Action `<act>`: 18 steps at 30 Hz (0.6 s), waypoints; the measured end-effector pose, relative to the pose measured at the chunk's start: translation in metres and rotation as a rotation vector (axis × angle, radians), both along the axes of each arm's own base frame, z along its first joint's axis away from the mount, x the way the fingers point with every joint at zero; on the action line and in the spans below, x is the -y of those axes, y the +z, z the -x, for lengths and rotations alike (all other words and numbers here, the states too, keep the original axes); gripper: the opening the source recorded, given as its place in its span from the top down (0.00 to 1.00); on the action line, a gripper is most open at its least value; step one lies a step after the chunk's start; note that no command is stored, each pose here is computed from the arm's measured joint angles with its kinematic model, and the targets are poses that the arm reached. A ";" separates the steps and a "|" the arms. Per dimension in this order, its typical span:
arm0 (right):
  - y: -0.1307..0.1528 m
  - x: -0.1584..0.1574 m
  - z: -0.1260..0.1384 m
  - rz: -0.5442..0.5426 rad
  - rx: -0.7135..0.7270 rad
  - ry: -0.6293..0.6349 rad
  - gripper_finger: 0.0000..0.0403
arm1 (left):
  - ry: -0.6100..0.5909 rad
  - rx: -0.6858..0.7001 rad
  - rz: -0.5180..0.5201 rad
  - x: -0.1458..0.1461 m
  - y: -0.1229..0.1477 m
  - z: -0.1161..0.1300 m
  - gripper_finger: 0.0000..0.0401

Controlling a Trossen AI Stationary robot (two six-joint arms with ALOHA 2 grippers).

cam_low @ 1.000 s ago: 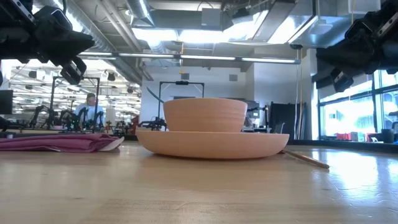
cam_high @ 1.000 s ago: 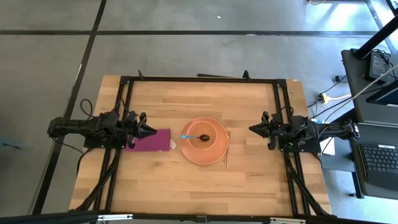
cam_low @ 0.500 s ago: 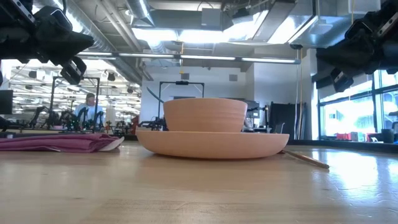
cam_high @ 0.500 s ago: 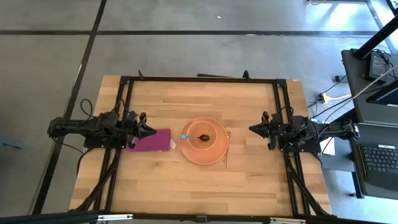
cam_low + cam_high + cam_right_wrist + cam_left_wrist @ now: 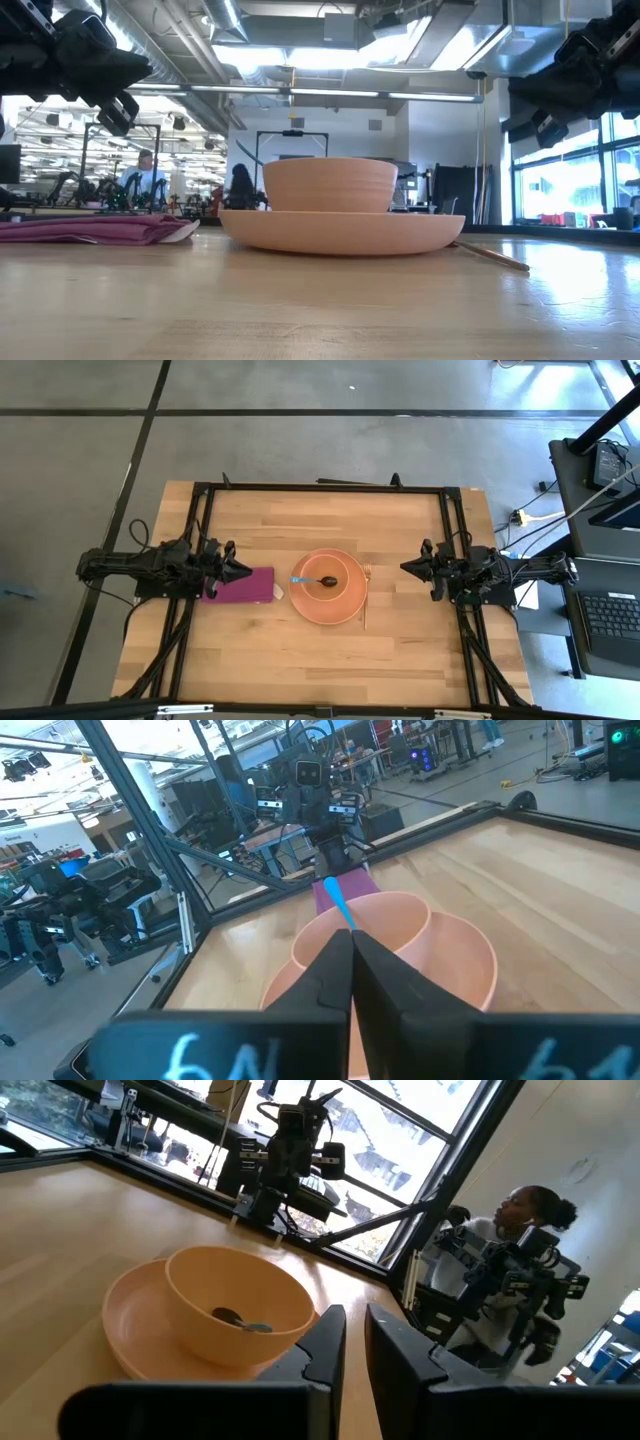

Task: Set table place
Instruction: Return to Home Position

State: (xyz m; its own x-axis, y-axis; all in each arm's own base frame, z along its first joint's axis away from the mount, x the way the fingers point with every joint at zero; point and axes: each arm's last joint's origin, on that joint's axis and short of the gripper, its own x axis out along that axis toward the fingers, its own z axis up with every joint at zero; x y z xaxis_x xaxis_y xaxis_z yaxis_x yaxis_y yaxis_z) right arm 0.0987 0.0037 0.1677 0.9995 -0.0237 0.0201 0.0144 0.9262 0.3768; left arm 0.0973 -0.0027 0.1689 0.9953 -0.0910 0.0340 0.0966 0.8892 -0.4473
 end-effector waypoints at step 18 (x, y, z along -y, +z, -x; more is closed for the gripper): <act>0.000 0.000 0.000 0.000 0.000 0.000 0.98 | 0.000 0.000 0.000 0.000 0.000 0.000 0.84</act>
